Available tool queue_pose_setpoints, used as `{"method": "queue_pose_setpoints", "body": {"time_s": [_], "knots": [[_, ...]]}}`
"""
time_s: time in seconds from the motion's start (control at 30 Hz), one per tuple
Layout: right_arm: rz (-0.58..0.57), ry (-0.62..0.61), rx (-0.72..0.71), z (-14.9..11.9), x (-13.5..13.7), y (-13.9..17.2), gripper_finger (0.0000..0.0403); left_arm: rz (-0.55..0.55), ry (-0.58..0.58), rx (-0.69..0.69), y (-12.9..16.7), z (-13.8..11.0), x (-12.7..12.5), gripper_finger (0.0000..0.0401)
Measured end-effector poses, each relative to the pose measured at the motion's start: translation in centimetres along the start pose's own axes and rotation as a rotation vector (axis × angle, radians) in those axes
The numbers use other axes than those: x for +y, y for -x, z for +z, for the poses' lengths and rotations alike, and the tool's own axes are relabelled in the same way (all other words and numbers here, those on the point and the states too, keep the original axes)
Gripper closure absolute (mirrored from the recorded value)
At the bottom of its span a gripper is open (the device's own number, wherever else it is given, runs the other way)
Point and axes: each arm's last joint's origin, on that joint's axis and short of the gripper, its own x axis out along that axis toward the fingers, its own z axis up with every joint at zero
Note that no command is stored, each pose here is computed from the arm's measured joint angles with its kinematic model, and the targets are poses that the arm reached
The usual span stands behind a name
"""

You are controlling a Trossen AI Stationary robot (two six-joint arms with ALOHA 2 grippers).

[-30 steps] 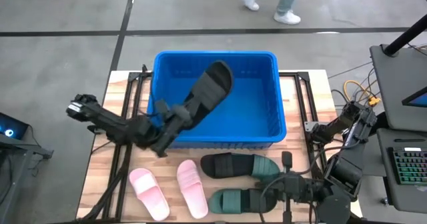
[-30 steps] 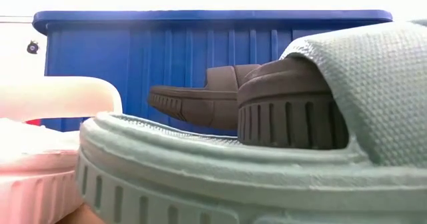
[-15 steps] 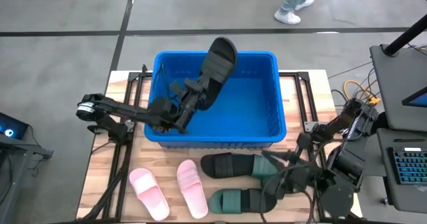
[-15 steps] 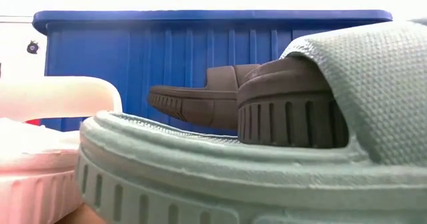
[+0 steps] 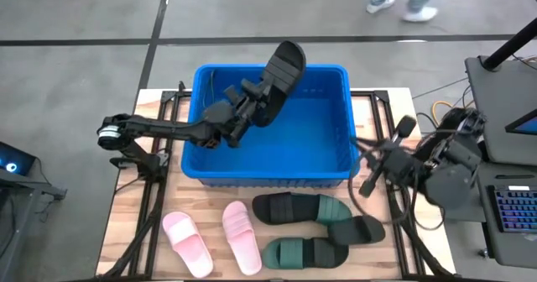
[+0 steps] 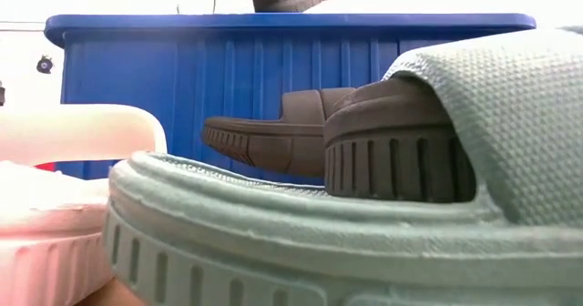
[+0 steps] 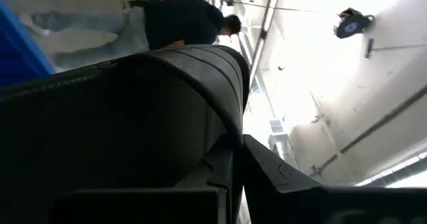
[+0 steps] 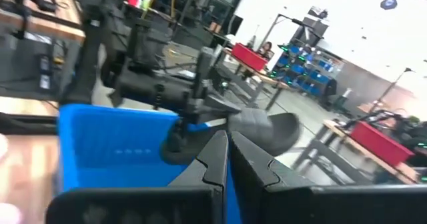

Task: Pick and place slides into bin
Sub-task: Put the black slipper into the blue bin

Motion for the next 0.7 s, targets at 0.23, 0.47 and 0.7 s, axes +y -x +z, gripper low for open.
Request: {"method": "queue_pose_setpoints", "body": {"time_s": [0.23,0.47,0.7], "knots": [[-0.023,0.075,0.050,-1.4,-1.3,-0.7,0.0394,0.002,0.003,-0.029,-0.6,0.5,0.1,0.0401],[0.119,0.007,0.114,-2.8,-3.4,-0.6,0.0394,0.030,-0.095,-0.098,-2.0,-1.0,-2.4,0.0401],[0.185,0.144,0.148,-4.2,-5.9,0.3,0.0394,0.073,-0.157,-0.161,-3.5,-5.8,-2.6,0.0401]]}}
